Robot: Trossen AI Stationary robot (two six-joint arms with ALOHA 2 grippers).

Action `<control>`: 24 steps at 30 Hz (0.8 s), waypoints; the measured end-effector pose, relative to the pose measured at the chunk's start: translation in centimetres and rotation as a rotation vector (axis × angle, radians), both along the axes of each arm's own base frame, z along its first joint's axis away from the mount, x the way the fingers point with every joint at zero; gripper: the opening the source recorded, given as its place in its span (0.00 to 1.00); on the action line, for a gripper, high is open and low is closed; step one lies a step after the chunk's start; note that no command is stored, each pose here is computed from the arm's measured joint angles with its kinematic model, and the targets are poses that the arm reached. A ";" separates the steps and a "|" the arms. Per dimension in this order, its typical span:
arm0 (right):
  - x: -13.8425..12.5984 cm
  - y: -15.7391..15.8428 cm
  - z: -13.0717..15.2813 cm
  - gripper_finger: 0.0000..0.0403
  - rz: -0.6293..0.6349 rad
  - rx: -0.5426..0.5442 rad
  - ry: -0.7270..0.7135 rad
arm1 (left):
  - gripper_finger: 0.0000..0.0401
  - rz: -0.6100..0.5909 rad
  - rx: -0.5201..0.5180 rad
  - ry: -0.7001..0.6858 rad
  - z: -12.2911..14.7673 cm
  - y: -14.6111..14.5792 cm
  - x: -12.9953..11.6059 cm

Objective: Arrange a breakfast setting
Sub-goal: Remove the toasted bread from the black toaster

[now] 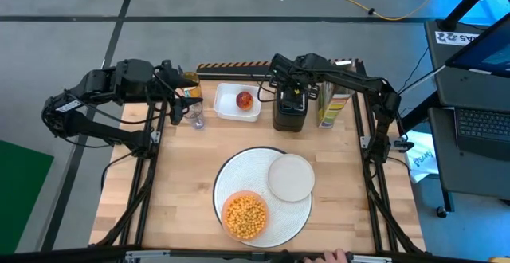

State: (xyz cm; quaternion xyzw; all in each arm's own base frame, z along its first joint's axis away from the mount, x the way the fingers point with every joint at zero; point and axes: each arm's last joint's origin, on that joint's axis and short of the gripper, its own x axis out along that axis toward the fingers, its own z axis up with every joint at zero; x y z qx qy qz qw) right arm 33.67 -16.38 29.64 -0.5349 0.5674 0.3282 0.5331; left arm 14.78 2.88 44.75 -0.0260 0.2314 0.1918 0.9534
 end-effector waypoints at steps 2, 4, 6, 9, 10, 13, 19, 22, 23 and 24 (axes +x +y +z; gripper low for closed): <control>0.0 0.0 0.0 0.08 -0.009 -0.006 0.005 | 0.57 0.000 0.000 0.000 0.0 0.0 0.0; -0.1 0.0 0.0 0.03 -0.022 -0.038 0.020 | 0.57 0.000 0.000 0.000 0.0 0.0 0.0; -0.1 0.2 0.1 0.03 -0.041 -0.076 0.041 | 0.57 0.000 0.000 0.000 0.0 0.0 0.0; -0.3 0.6 0.3 0.03 -0.048 -0.107 0.084 | 0.57 0.000 0.000 0.000 0.0 0.0 0.0; -0.2 0.9 0.6 0.02 -0.046 -0.111 0.088 | 0.57 0.000 0.000 0.000 0.0 0.0 0.0; -0.1 1.6 1.9 0.02 -0.058 -0.132 0.074 | 0.57 0.000 0.000 0.000 0.0 0.0 0.0; 0.5 3.0 5.8 0.01 -0.064 -0.176 -0.048 | 0.57 0.000 0.000 0.000 0.0 0.0 0.0; 0.4 3.9 7.9 0.01 -0.074 -0.189 -0.110 | 0.57 0.000 0.000 0.000 0.0 0.0 0.0; 0.3 4.3 8.5 0.01 -0.077 -0.195 -0.113 | 0.57 0.000 0.000 0.000 0.0 0.0 0.0; 0.1 4.7 9.0 0.01 -0.084 -0.202 -0.120 | 0.57 0.000 0.000 0.000 0.0 0.0 0.0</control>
